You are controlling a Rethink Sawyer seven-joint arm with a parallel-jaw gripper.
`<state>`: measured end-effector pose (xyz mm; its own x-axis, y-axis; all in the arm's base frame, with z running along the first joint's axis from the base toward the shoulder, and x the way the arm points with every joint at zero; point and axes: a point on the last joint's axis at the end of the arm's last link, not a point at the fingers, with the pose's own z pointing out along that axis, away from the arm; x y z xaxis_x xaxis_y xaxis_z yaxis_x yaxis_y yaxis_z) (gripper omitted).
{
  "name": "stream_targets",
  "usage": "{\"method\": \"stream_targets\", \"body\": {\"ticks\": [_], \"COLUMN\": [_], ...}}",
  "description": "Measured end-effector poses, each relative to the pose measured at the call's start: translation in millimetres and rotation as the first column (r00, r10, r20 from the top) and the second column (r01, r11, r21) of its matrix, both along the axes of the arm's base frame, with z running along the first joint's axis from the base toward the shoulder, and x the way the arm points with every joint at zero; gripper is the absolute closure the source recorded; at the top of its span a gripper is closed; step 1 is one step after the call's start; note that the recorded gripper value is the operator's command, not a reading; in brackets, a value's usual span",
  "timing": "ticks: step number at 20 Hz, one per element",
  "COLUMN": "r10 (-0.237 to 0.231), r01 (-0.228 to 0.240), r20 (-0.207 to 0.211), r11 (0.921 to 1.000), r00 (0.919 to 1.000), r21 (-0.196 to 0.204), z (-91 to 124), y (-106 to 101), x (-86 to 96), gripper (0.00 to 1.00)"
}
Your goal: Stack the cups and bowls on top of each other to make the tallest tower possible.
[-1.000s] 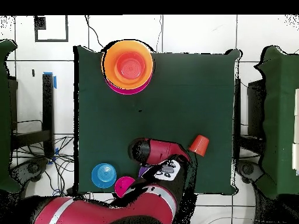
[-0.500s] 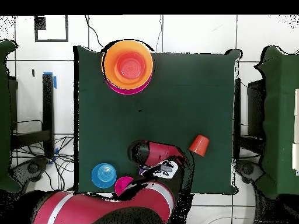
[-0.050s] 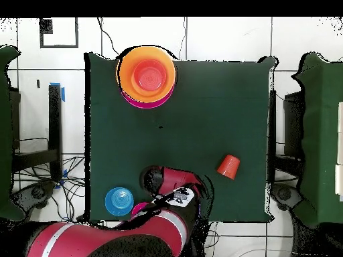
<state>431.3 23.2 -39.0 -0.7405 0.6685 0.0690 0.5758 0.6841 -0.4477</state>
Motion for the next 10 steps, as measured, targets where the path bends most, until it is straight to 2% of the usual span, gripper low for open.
{"method": "stream_targets", "body": {"ticks": [5,10], "r10": [-0.01,-0.016], "r01": [0.01,0.016], "r20": [-0.015,-0.023], "r11": [1.0,0.9999], "r00": [0.9998,0.9996], "r21": [0.002,0.001], "z": [-0.1,-1.1], "y": [11.8,14.7], "x": [-10.6,-16.8], "gripper": [0.0,0.0]}}
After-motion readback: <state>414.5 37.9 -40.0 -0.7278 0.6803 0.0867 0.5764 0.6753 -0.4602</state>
